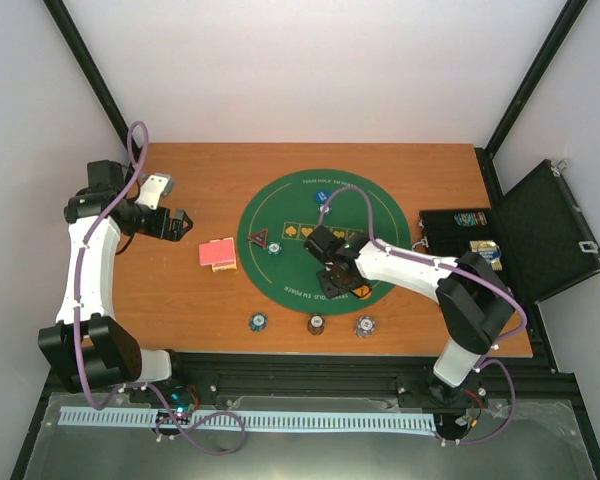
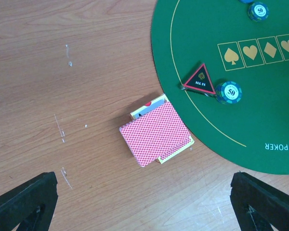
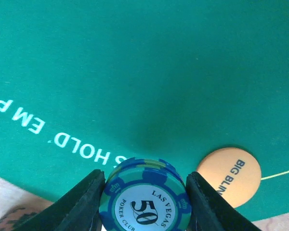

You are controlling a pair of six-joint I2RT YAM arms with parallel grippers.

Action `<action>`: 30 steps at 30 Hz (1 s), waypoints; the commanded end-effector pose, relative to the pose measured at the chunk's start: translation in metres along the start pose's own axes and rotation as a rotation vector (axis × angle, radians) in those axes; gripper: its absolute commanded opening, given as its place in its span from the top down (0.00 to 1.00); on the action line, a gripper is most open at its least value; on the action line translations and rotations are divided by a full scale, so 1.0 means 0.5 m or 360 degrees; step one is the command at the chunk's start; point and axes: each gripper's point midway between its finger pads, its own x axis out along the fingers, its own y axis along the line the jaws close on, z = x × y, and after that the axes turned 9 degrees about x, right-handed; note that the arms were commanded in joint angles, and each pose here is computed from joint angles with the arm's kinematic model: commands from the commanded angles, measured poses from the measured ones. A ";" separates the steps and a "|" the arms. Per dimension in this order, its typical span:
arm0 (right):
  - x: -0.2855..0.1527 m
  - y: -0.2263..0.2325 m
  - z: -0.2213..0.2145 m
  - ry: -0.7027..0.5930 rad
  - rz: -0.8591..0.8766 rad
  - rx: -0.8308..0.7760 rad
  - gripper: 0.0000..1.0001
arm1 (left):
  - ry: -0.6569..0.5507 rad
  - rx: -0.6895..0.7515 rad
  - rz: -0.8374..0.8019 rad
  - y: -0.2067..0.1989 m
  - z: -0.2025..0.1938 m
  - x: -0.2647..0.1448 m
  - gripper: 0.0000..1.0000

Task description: Distribute texas hold em gaming equipment

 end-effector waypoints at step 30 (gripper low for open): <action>0.034 -0.044 0.061 -0.0074 0.0005 0.0146 0.28 | -0.0065 0.0070 0.0003 -0.006 0.024 -0.034 0.00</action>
